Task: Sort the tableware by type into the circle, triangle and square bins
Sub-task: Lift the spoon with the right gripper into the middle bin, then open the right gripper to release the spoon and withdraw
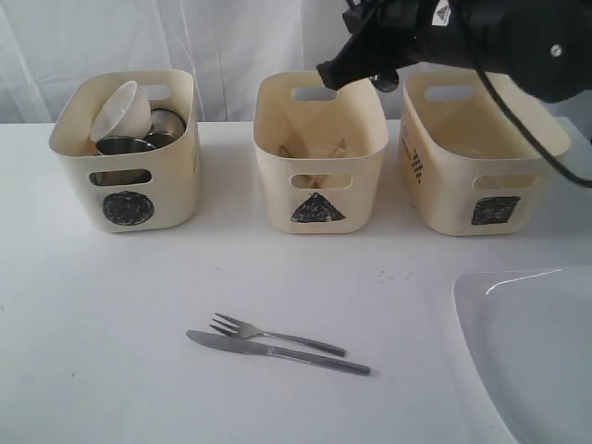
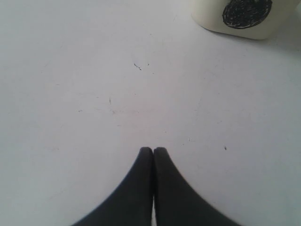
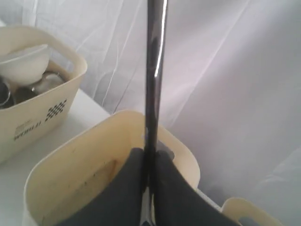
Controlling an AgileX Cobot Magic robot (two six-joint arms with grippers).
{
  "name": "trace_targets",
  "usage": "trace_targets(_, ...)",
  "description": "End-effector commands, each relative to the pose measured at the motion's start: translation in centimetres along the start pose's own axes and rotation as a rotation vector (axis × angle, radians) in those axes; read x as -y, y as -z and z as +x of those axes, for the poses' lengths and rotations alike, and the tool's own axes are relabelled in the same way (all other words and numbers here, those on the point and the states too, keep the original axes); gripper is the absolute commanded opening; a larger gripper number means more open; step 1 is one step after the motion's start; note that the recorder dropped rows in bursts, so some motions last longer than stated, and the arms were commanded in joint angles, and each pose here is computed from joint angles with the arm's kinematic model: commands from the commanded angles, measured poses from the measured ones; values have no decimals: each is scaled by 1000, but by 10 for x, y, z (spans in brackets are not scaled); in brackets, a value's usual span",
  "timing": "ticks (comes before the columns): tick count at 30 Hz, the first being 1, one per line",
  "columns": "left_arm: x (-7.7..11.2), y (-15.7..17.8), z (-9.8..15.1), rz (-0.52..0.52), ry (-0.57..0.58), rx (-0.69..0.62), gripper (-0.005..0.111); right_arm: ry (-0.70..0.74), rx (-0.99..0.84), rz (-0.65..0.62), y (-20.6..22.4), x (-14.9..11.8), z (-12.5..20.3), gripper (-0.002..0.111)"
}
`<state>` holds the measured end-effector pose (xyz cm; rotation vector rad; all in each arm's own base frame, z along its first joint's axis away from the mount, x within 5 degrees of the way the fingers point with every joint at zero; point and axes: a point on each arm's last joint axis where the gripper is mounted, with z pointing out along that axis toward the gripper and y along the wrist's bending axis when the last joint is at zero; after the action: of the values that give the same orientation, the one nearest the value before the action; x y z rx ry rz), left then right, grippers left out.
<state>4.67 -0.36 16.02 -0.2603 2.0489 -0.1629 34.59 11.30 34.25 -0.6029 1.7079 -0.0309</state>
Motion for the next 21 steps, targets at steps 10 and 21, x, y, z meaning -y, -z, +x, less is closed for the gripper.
trace_targets(10,-1,-1,7,-4,13,-58,0,-279,128,43,-91,-5,64,0)
trace_targets(21,-1,-1,7,-4,13,-58,0,-307,114,54,-127,-11,87,0)
